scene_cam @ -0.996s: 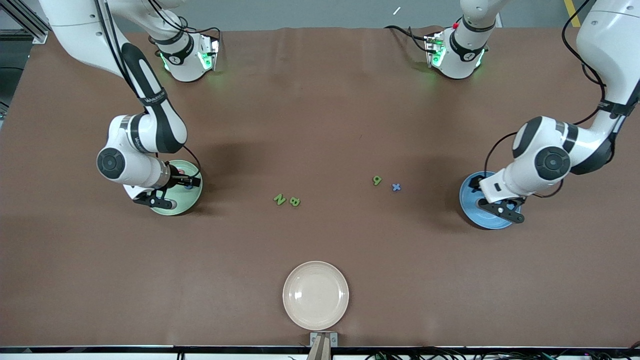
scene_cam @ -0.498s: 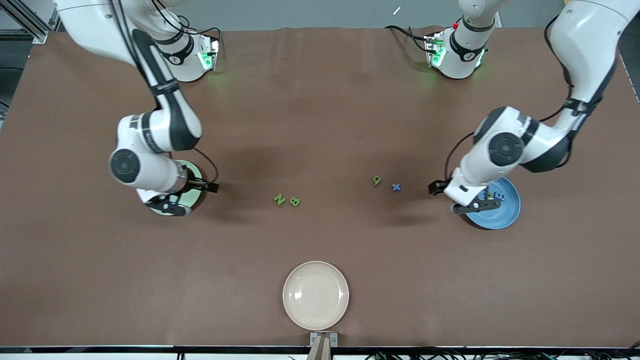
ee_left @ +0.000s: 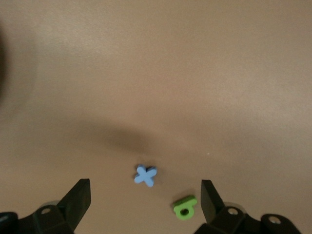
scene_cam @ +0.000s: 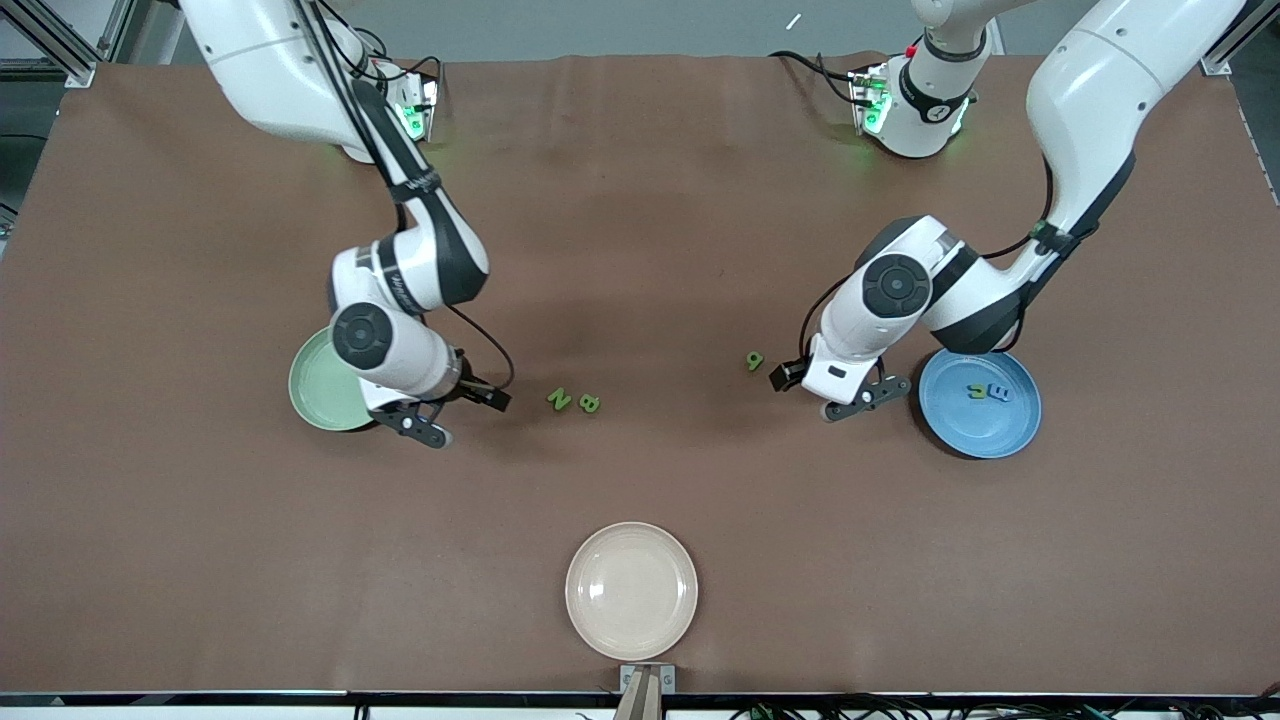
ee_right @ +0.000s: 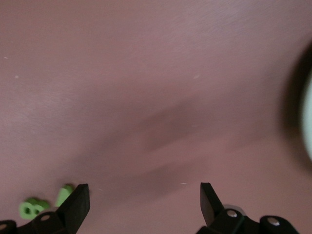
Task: Sort upper and lower case letters into plates
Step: 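Grasp blue x with the left gripper while the right gripper grasps green N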
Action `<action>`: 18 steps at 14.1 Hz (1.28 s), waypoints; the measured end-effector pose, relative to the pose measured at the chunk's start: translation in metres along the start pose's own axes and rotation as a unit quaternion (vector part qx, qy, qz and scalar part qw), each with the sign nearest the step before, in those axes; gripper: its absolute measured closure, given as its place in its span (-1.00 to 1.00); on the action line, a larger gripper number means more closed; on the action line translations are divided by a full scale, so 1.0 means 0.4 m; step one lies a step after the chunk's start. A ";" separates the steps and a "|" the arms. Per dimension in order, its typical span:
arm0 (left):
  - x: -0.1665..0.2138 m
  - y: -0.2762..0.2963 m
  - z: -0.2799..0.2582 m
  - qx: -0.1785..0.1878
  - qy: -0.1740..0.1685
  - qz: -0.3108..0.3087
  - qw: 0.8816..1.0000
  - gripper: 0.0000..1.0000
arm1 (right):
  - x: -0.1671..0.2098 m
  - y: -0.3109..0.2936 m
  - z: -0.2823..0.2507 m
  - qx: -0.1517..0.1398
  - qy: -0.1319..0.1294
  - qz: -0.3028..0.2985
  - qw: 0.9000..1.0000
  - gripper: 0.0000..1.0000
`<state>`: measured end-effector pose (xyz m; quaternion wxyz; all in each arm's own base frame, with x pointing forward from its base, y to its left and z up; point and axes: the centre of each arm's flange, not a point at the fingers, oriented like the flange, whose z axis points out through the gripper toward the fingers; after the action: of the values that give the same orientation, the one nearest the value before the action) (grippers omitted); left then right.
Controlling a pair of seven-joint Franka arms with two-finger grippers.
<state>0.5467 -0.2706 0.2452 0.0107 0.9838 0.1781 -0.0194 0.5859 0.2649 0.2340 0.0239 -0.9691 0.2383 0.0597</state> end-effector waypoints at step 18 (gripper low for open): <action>-0.046 0.010 0.152 0.017 -0.004 0.022 1.000 -0.36 | -0.154 -0.212 0.125 0.036 0.033 0.158 0.986 -0.43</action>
<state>0.5287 -0.2825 0.1851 -0.0054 0.9874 0.1560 -0.0260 0.5659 0.3718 0.1938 0.0412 -0.9191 0.3912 0.0219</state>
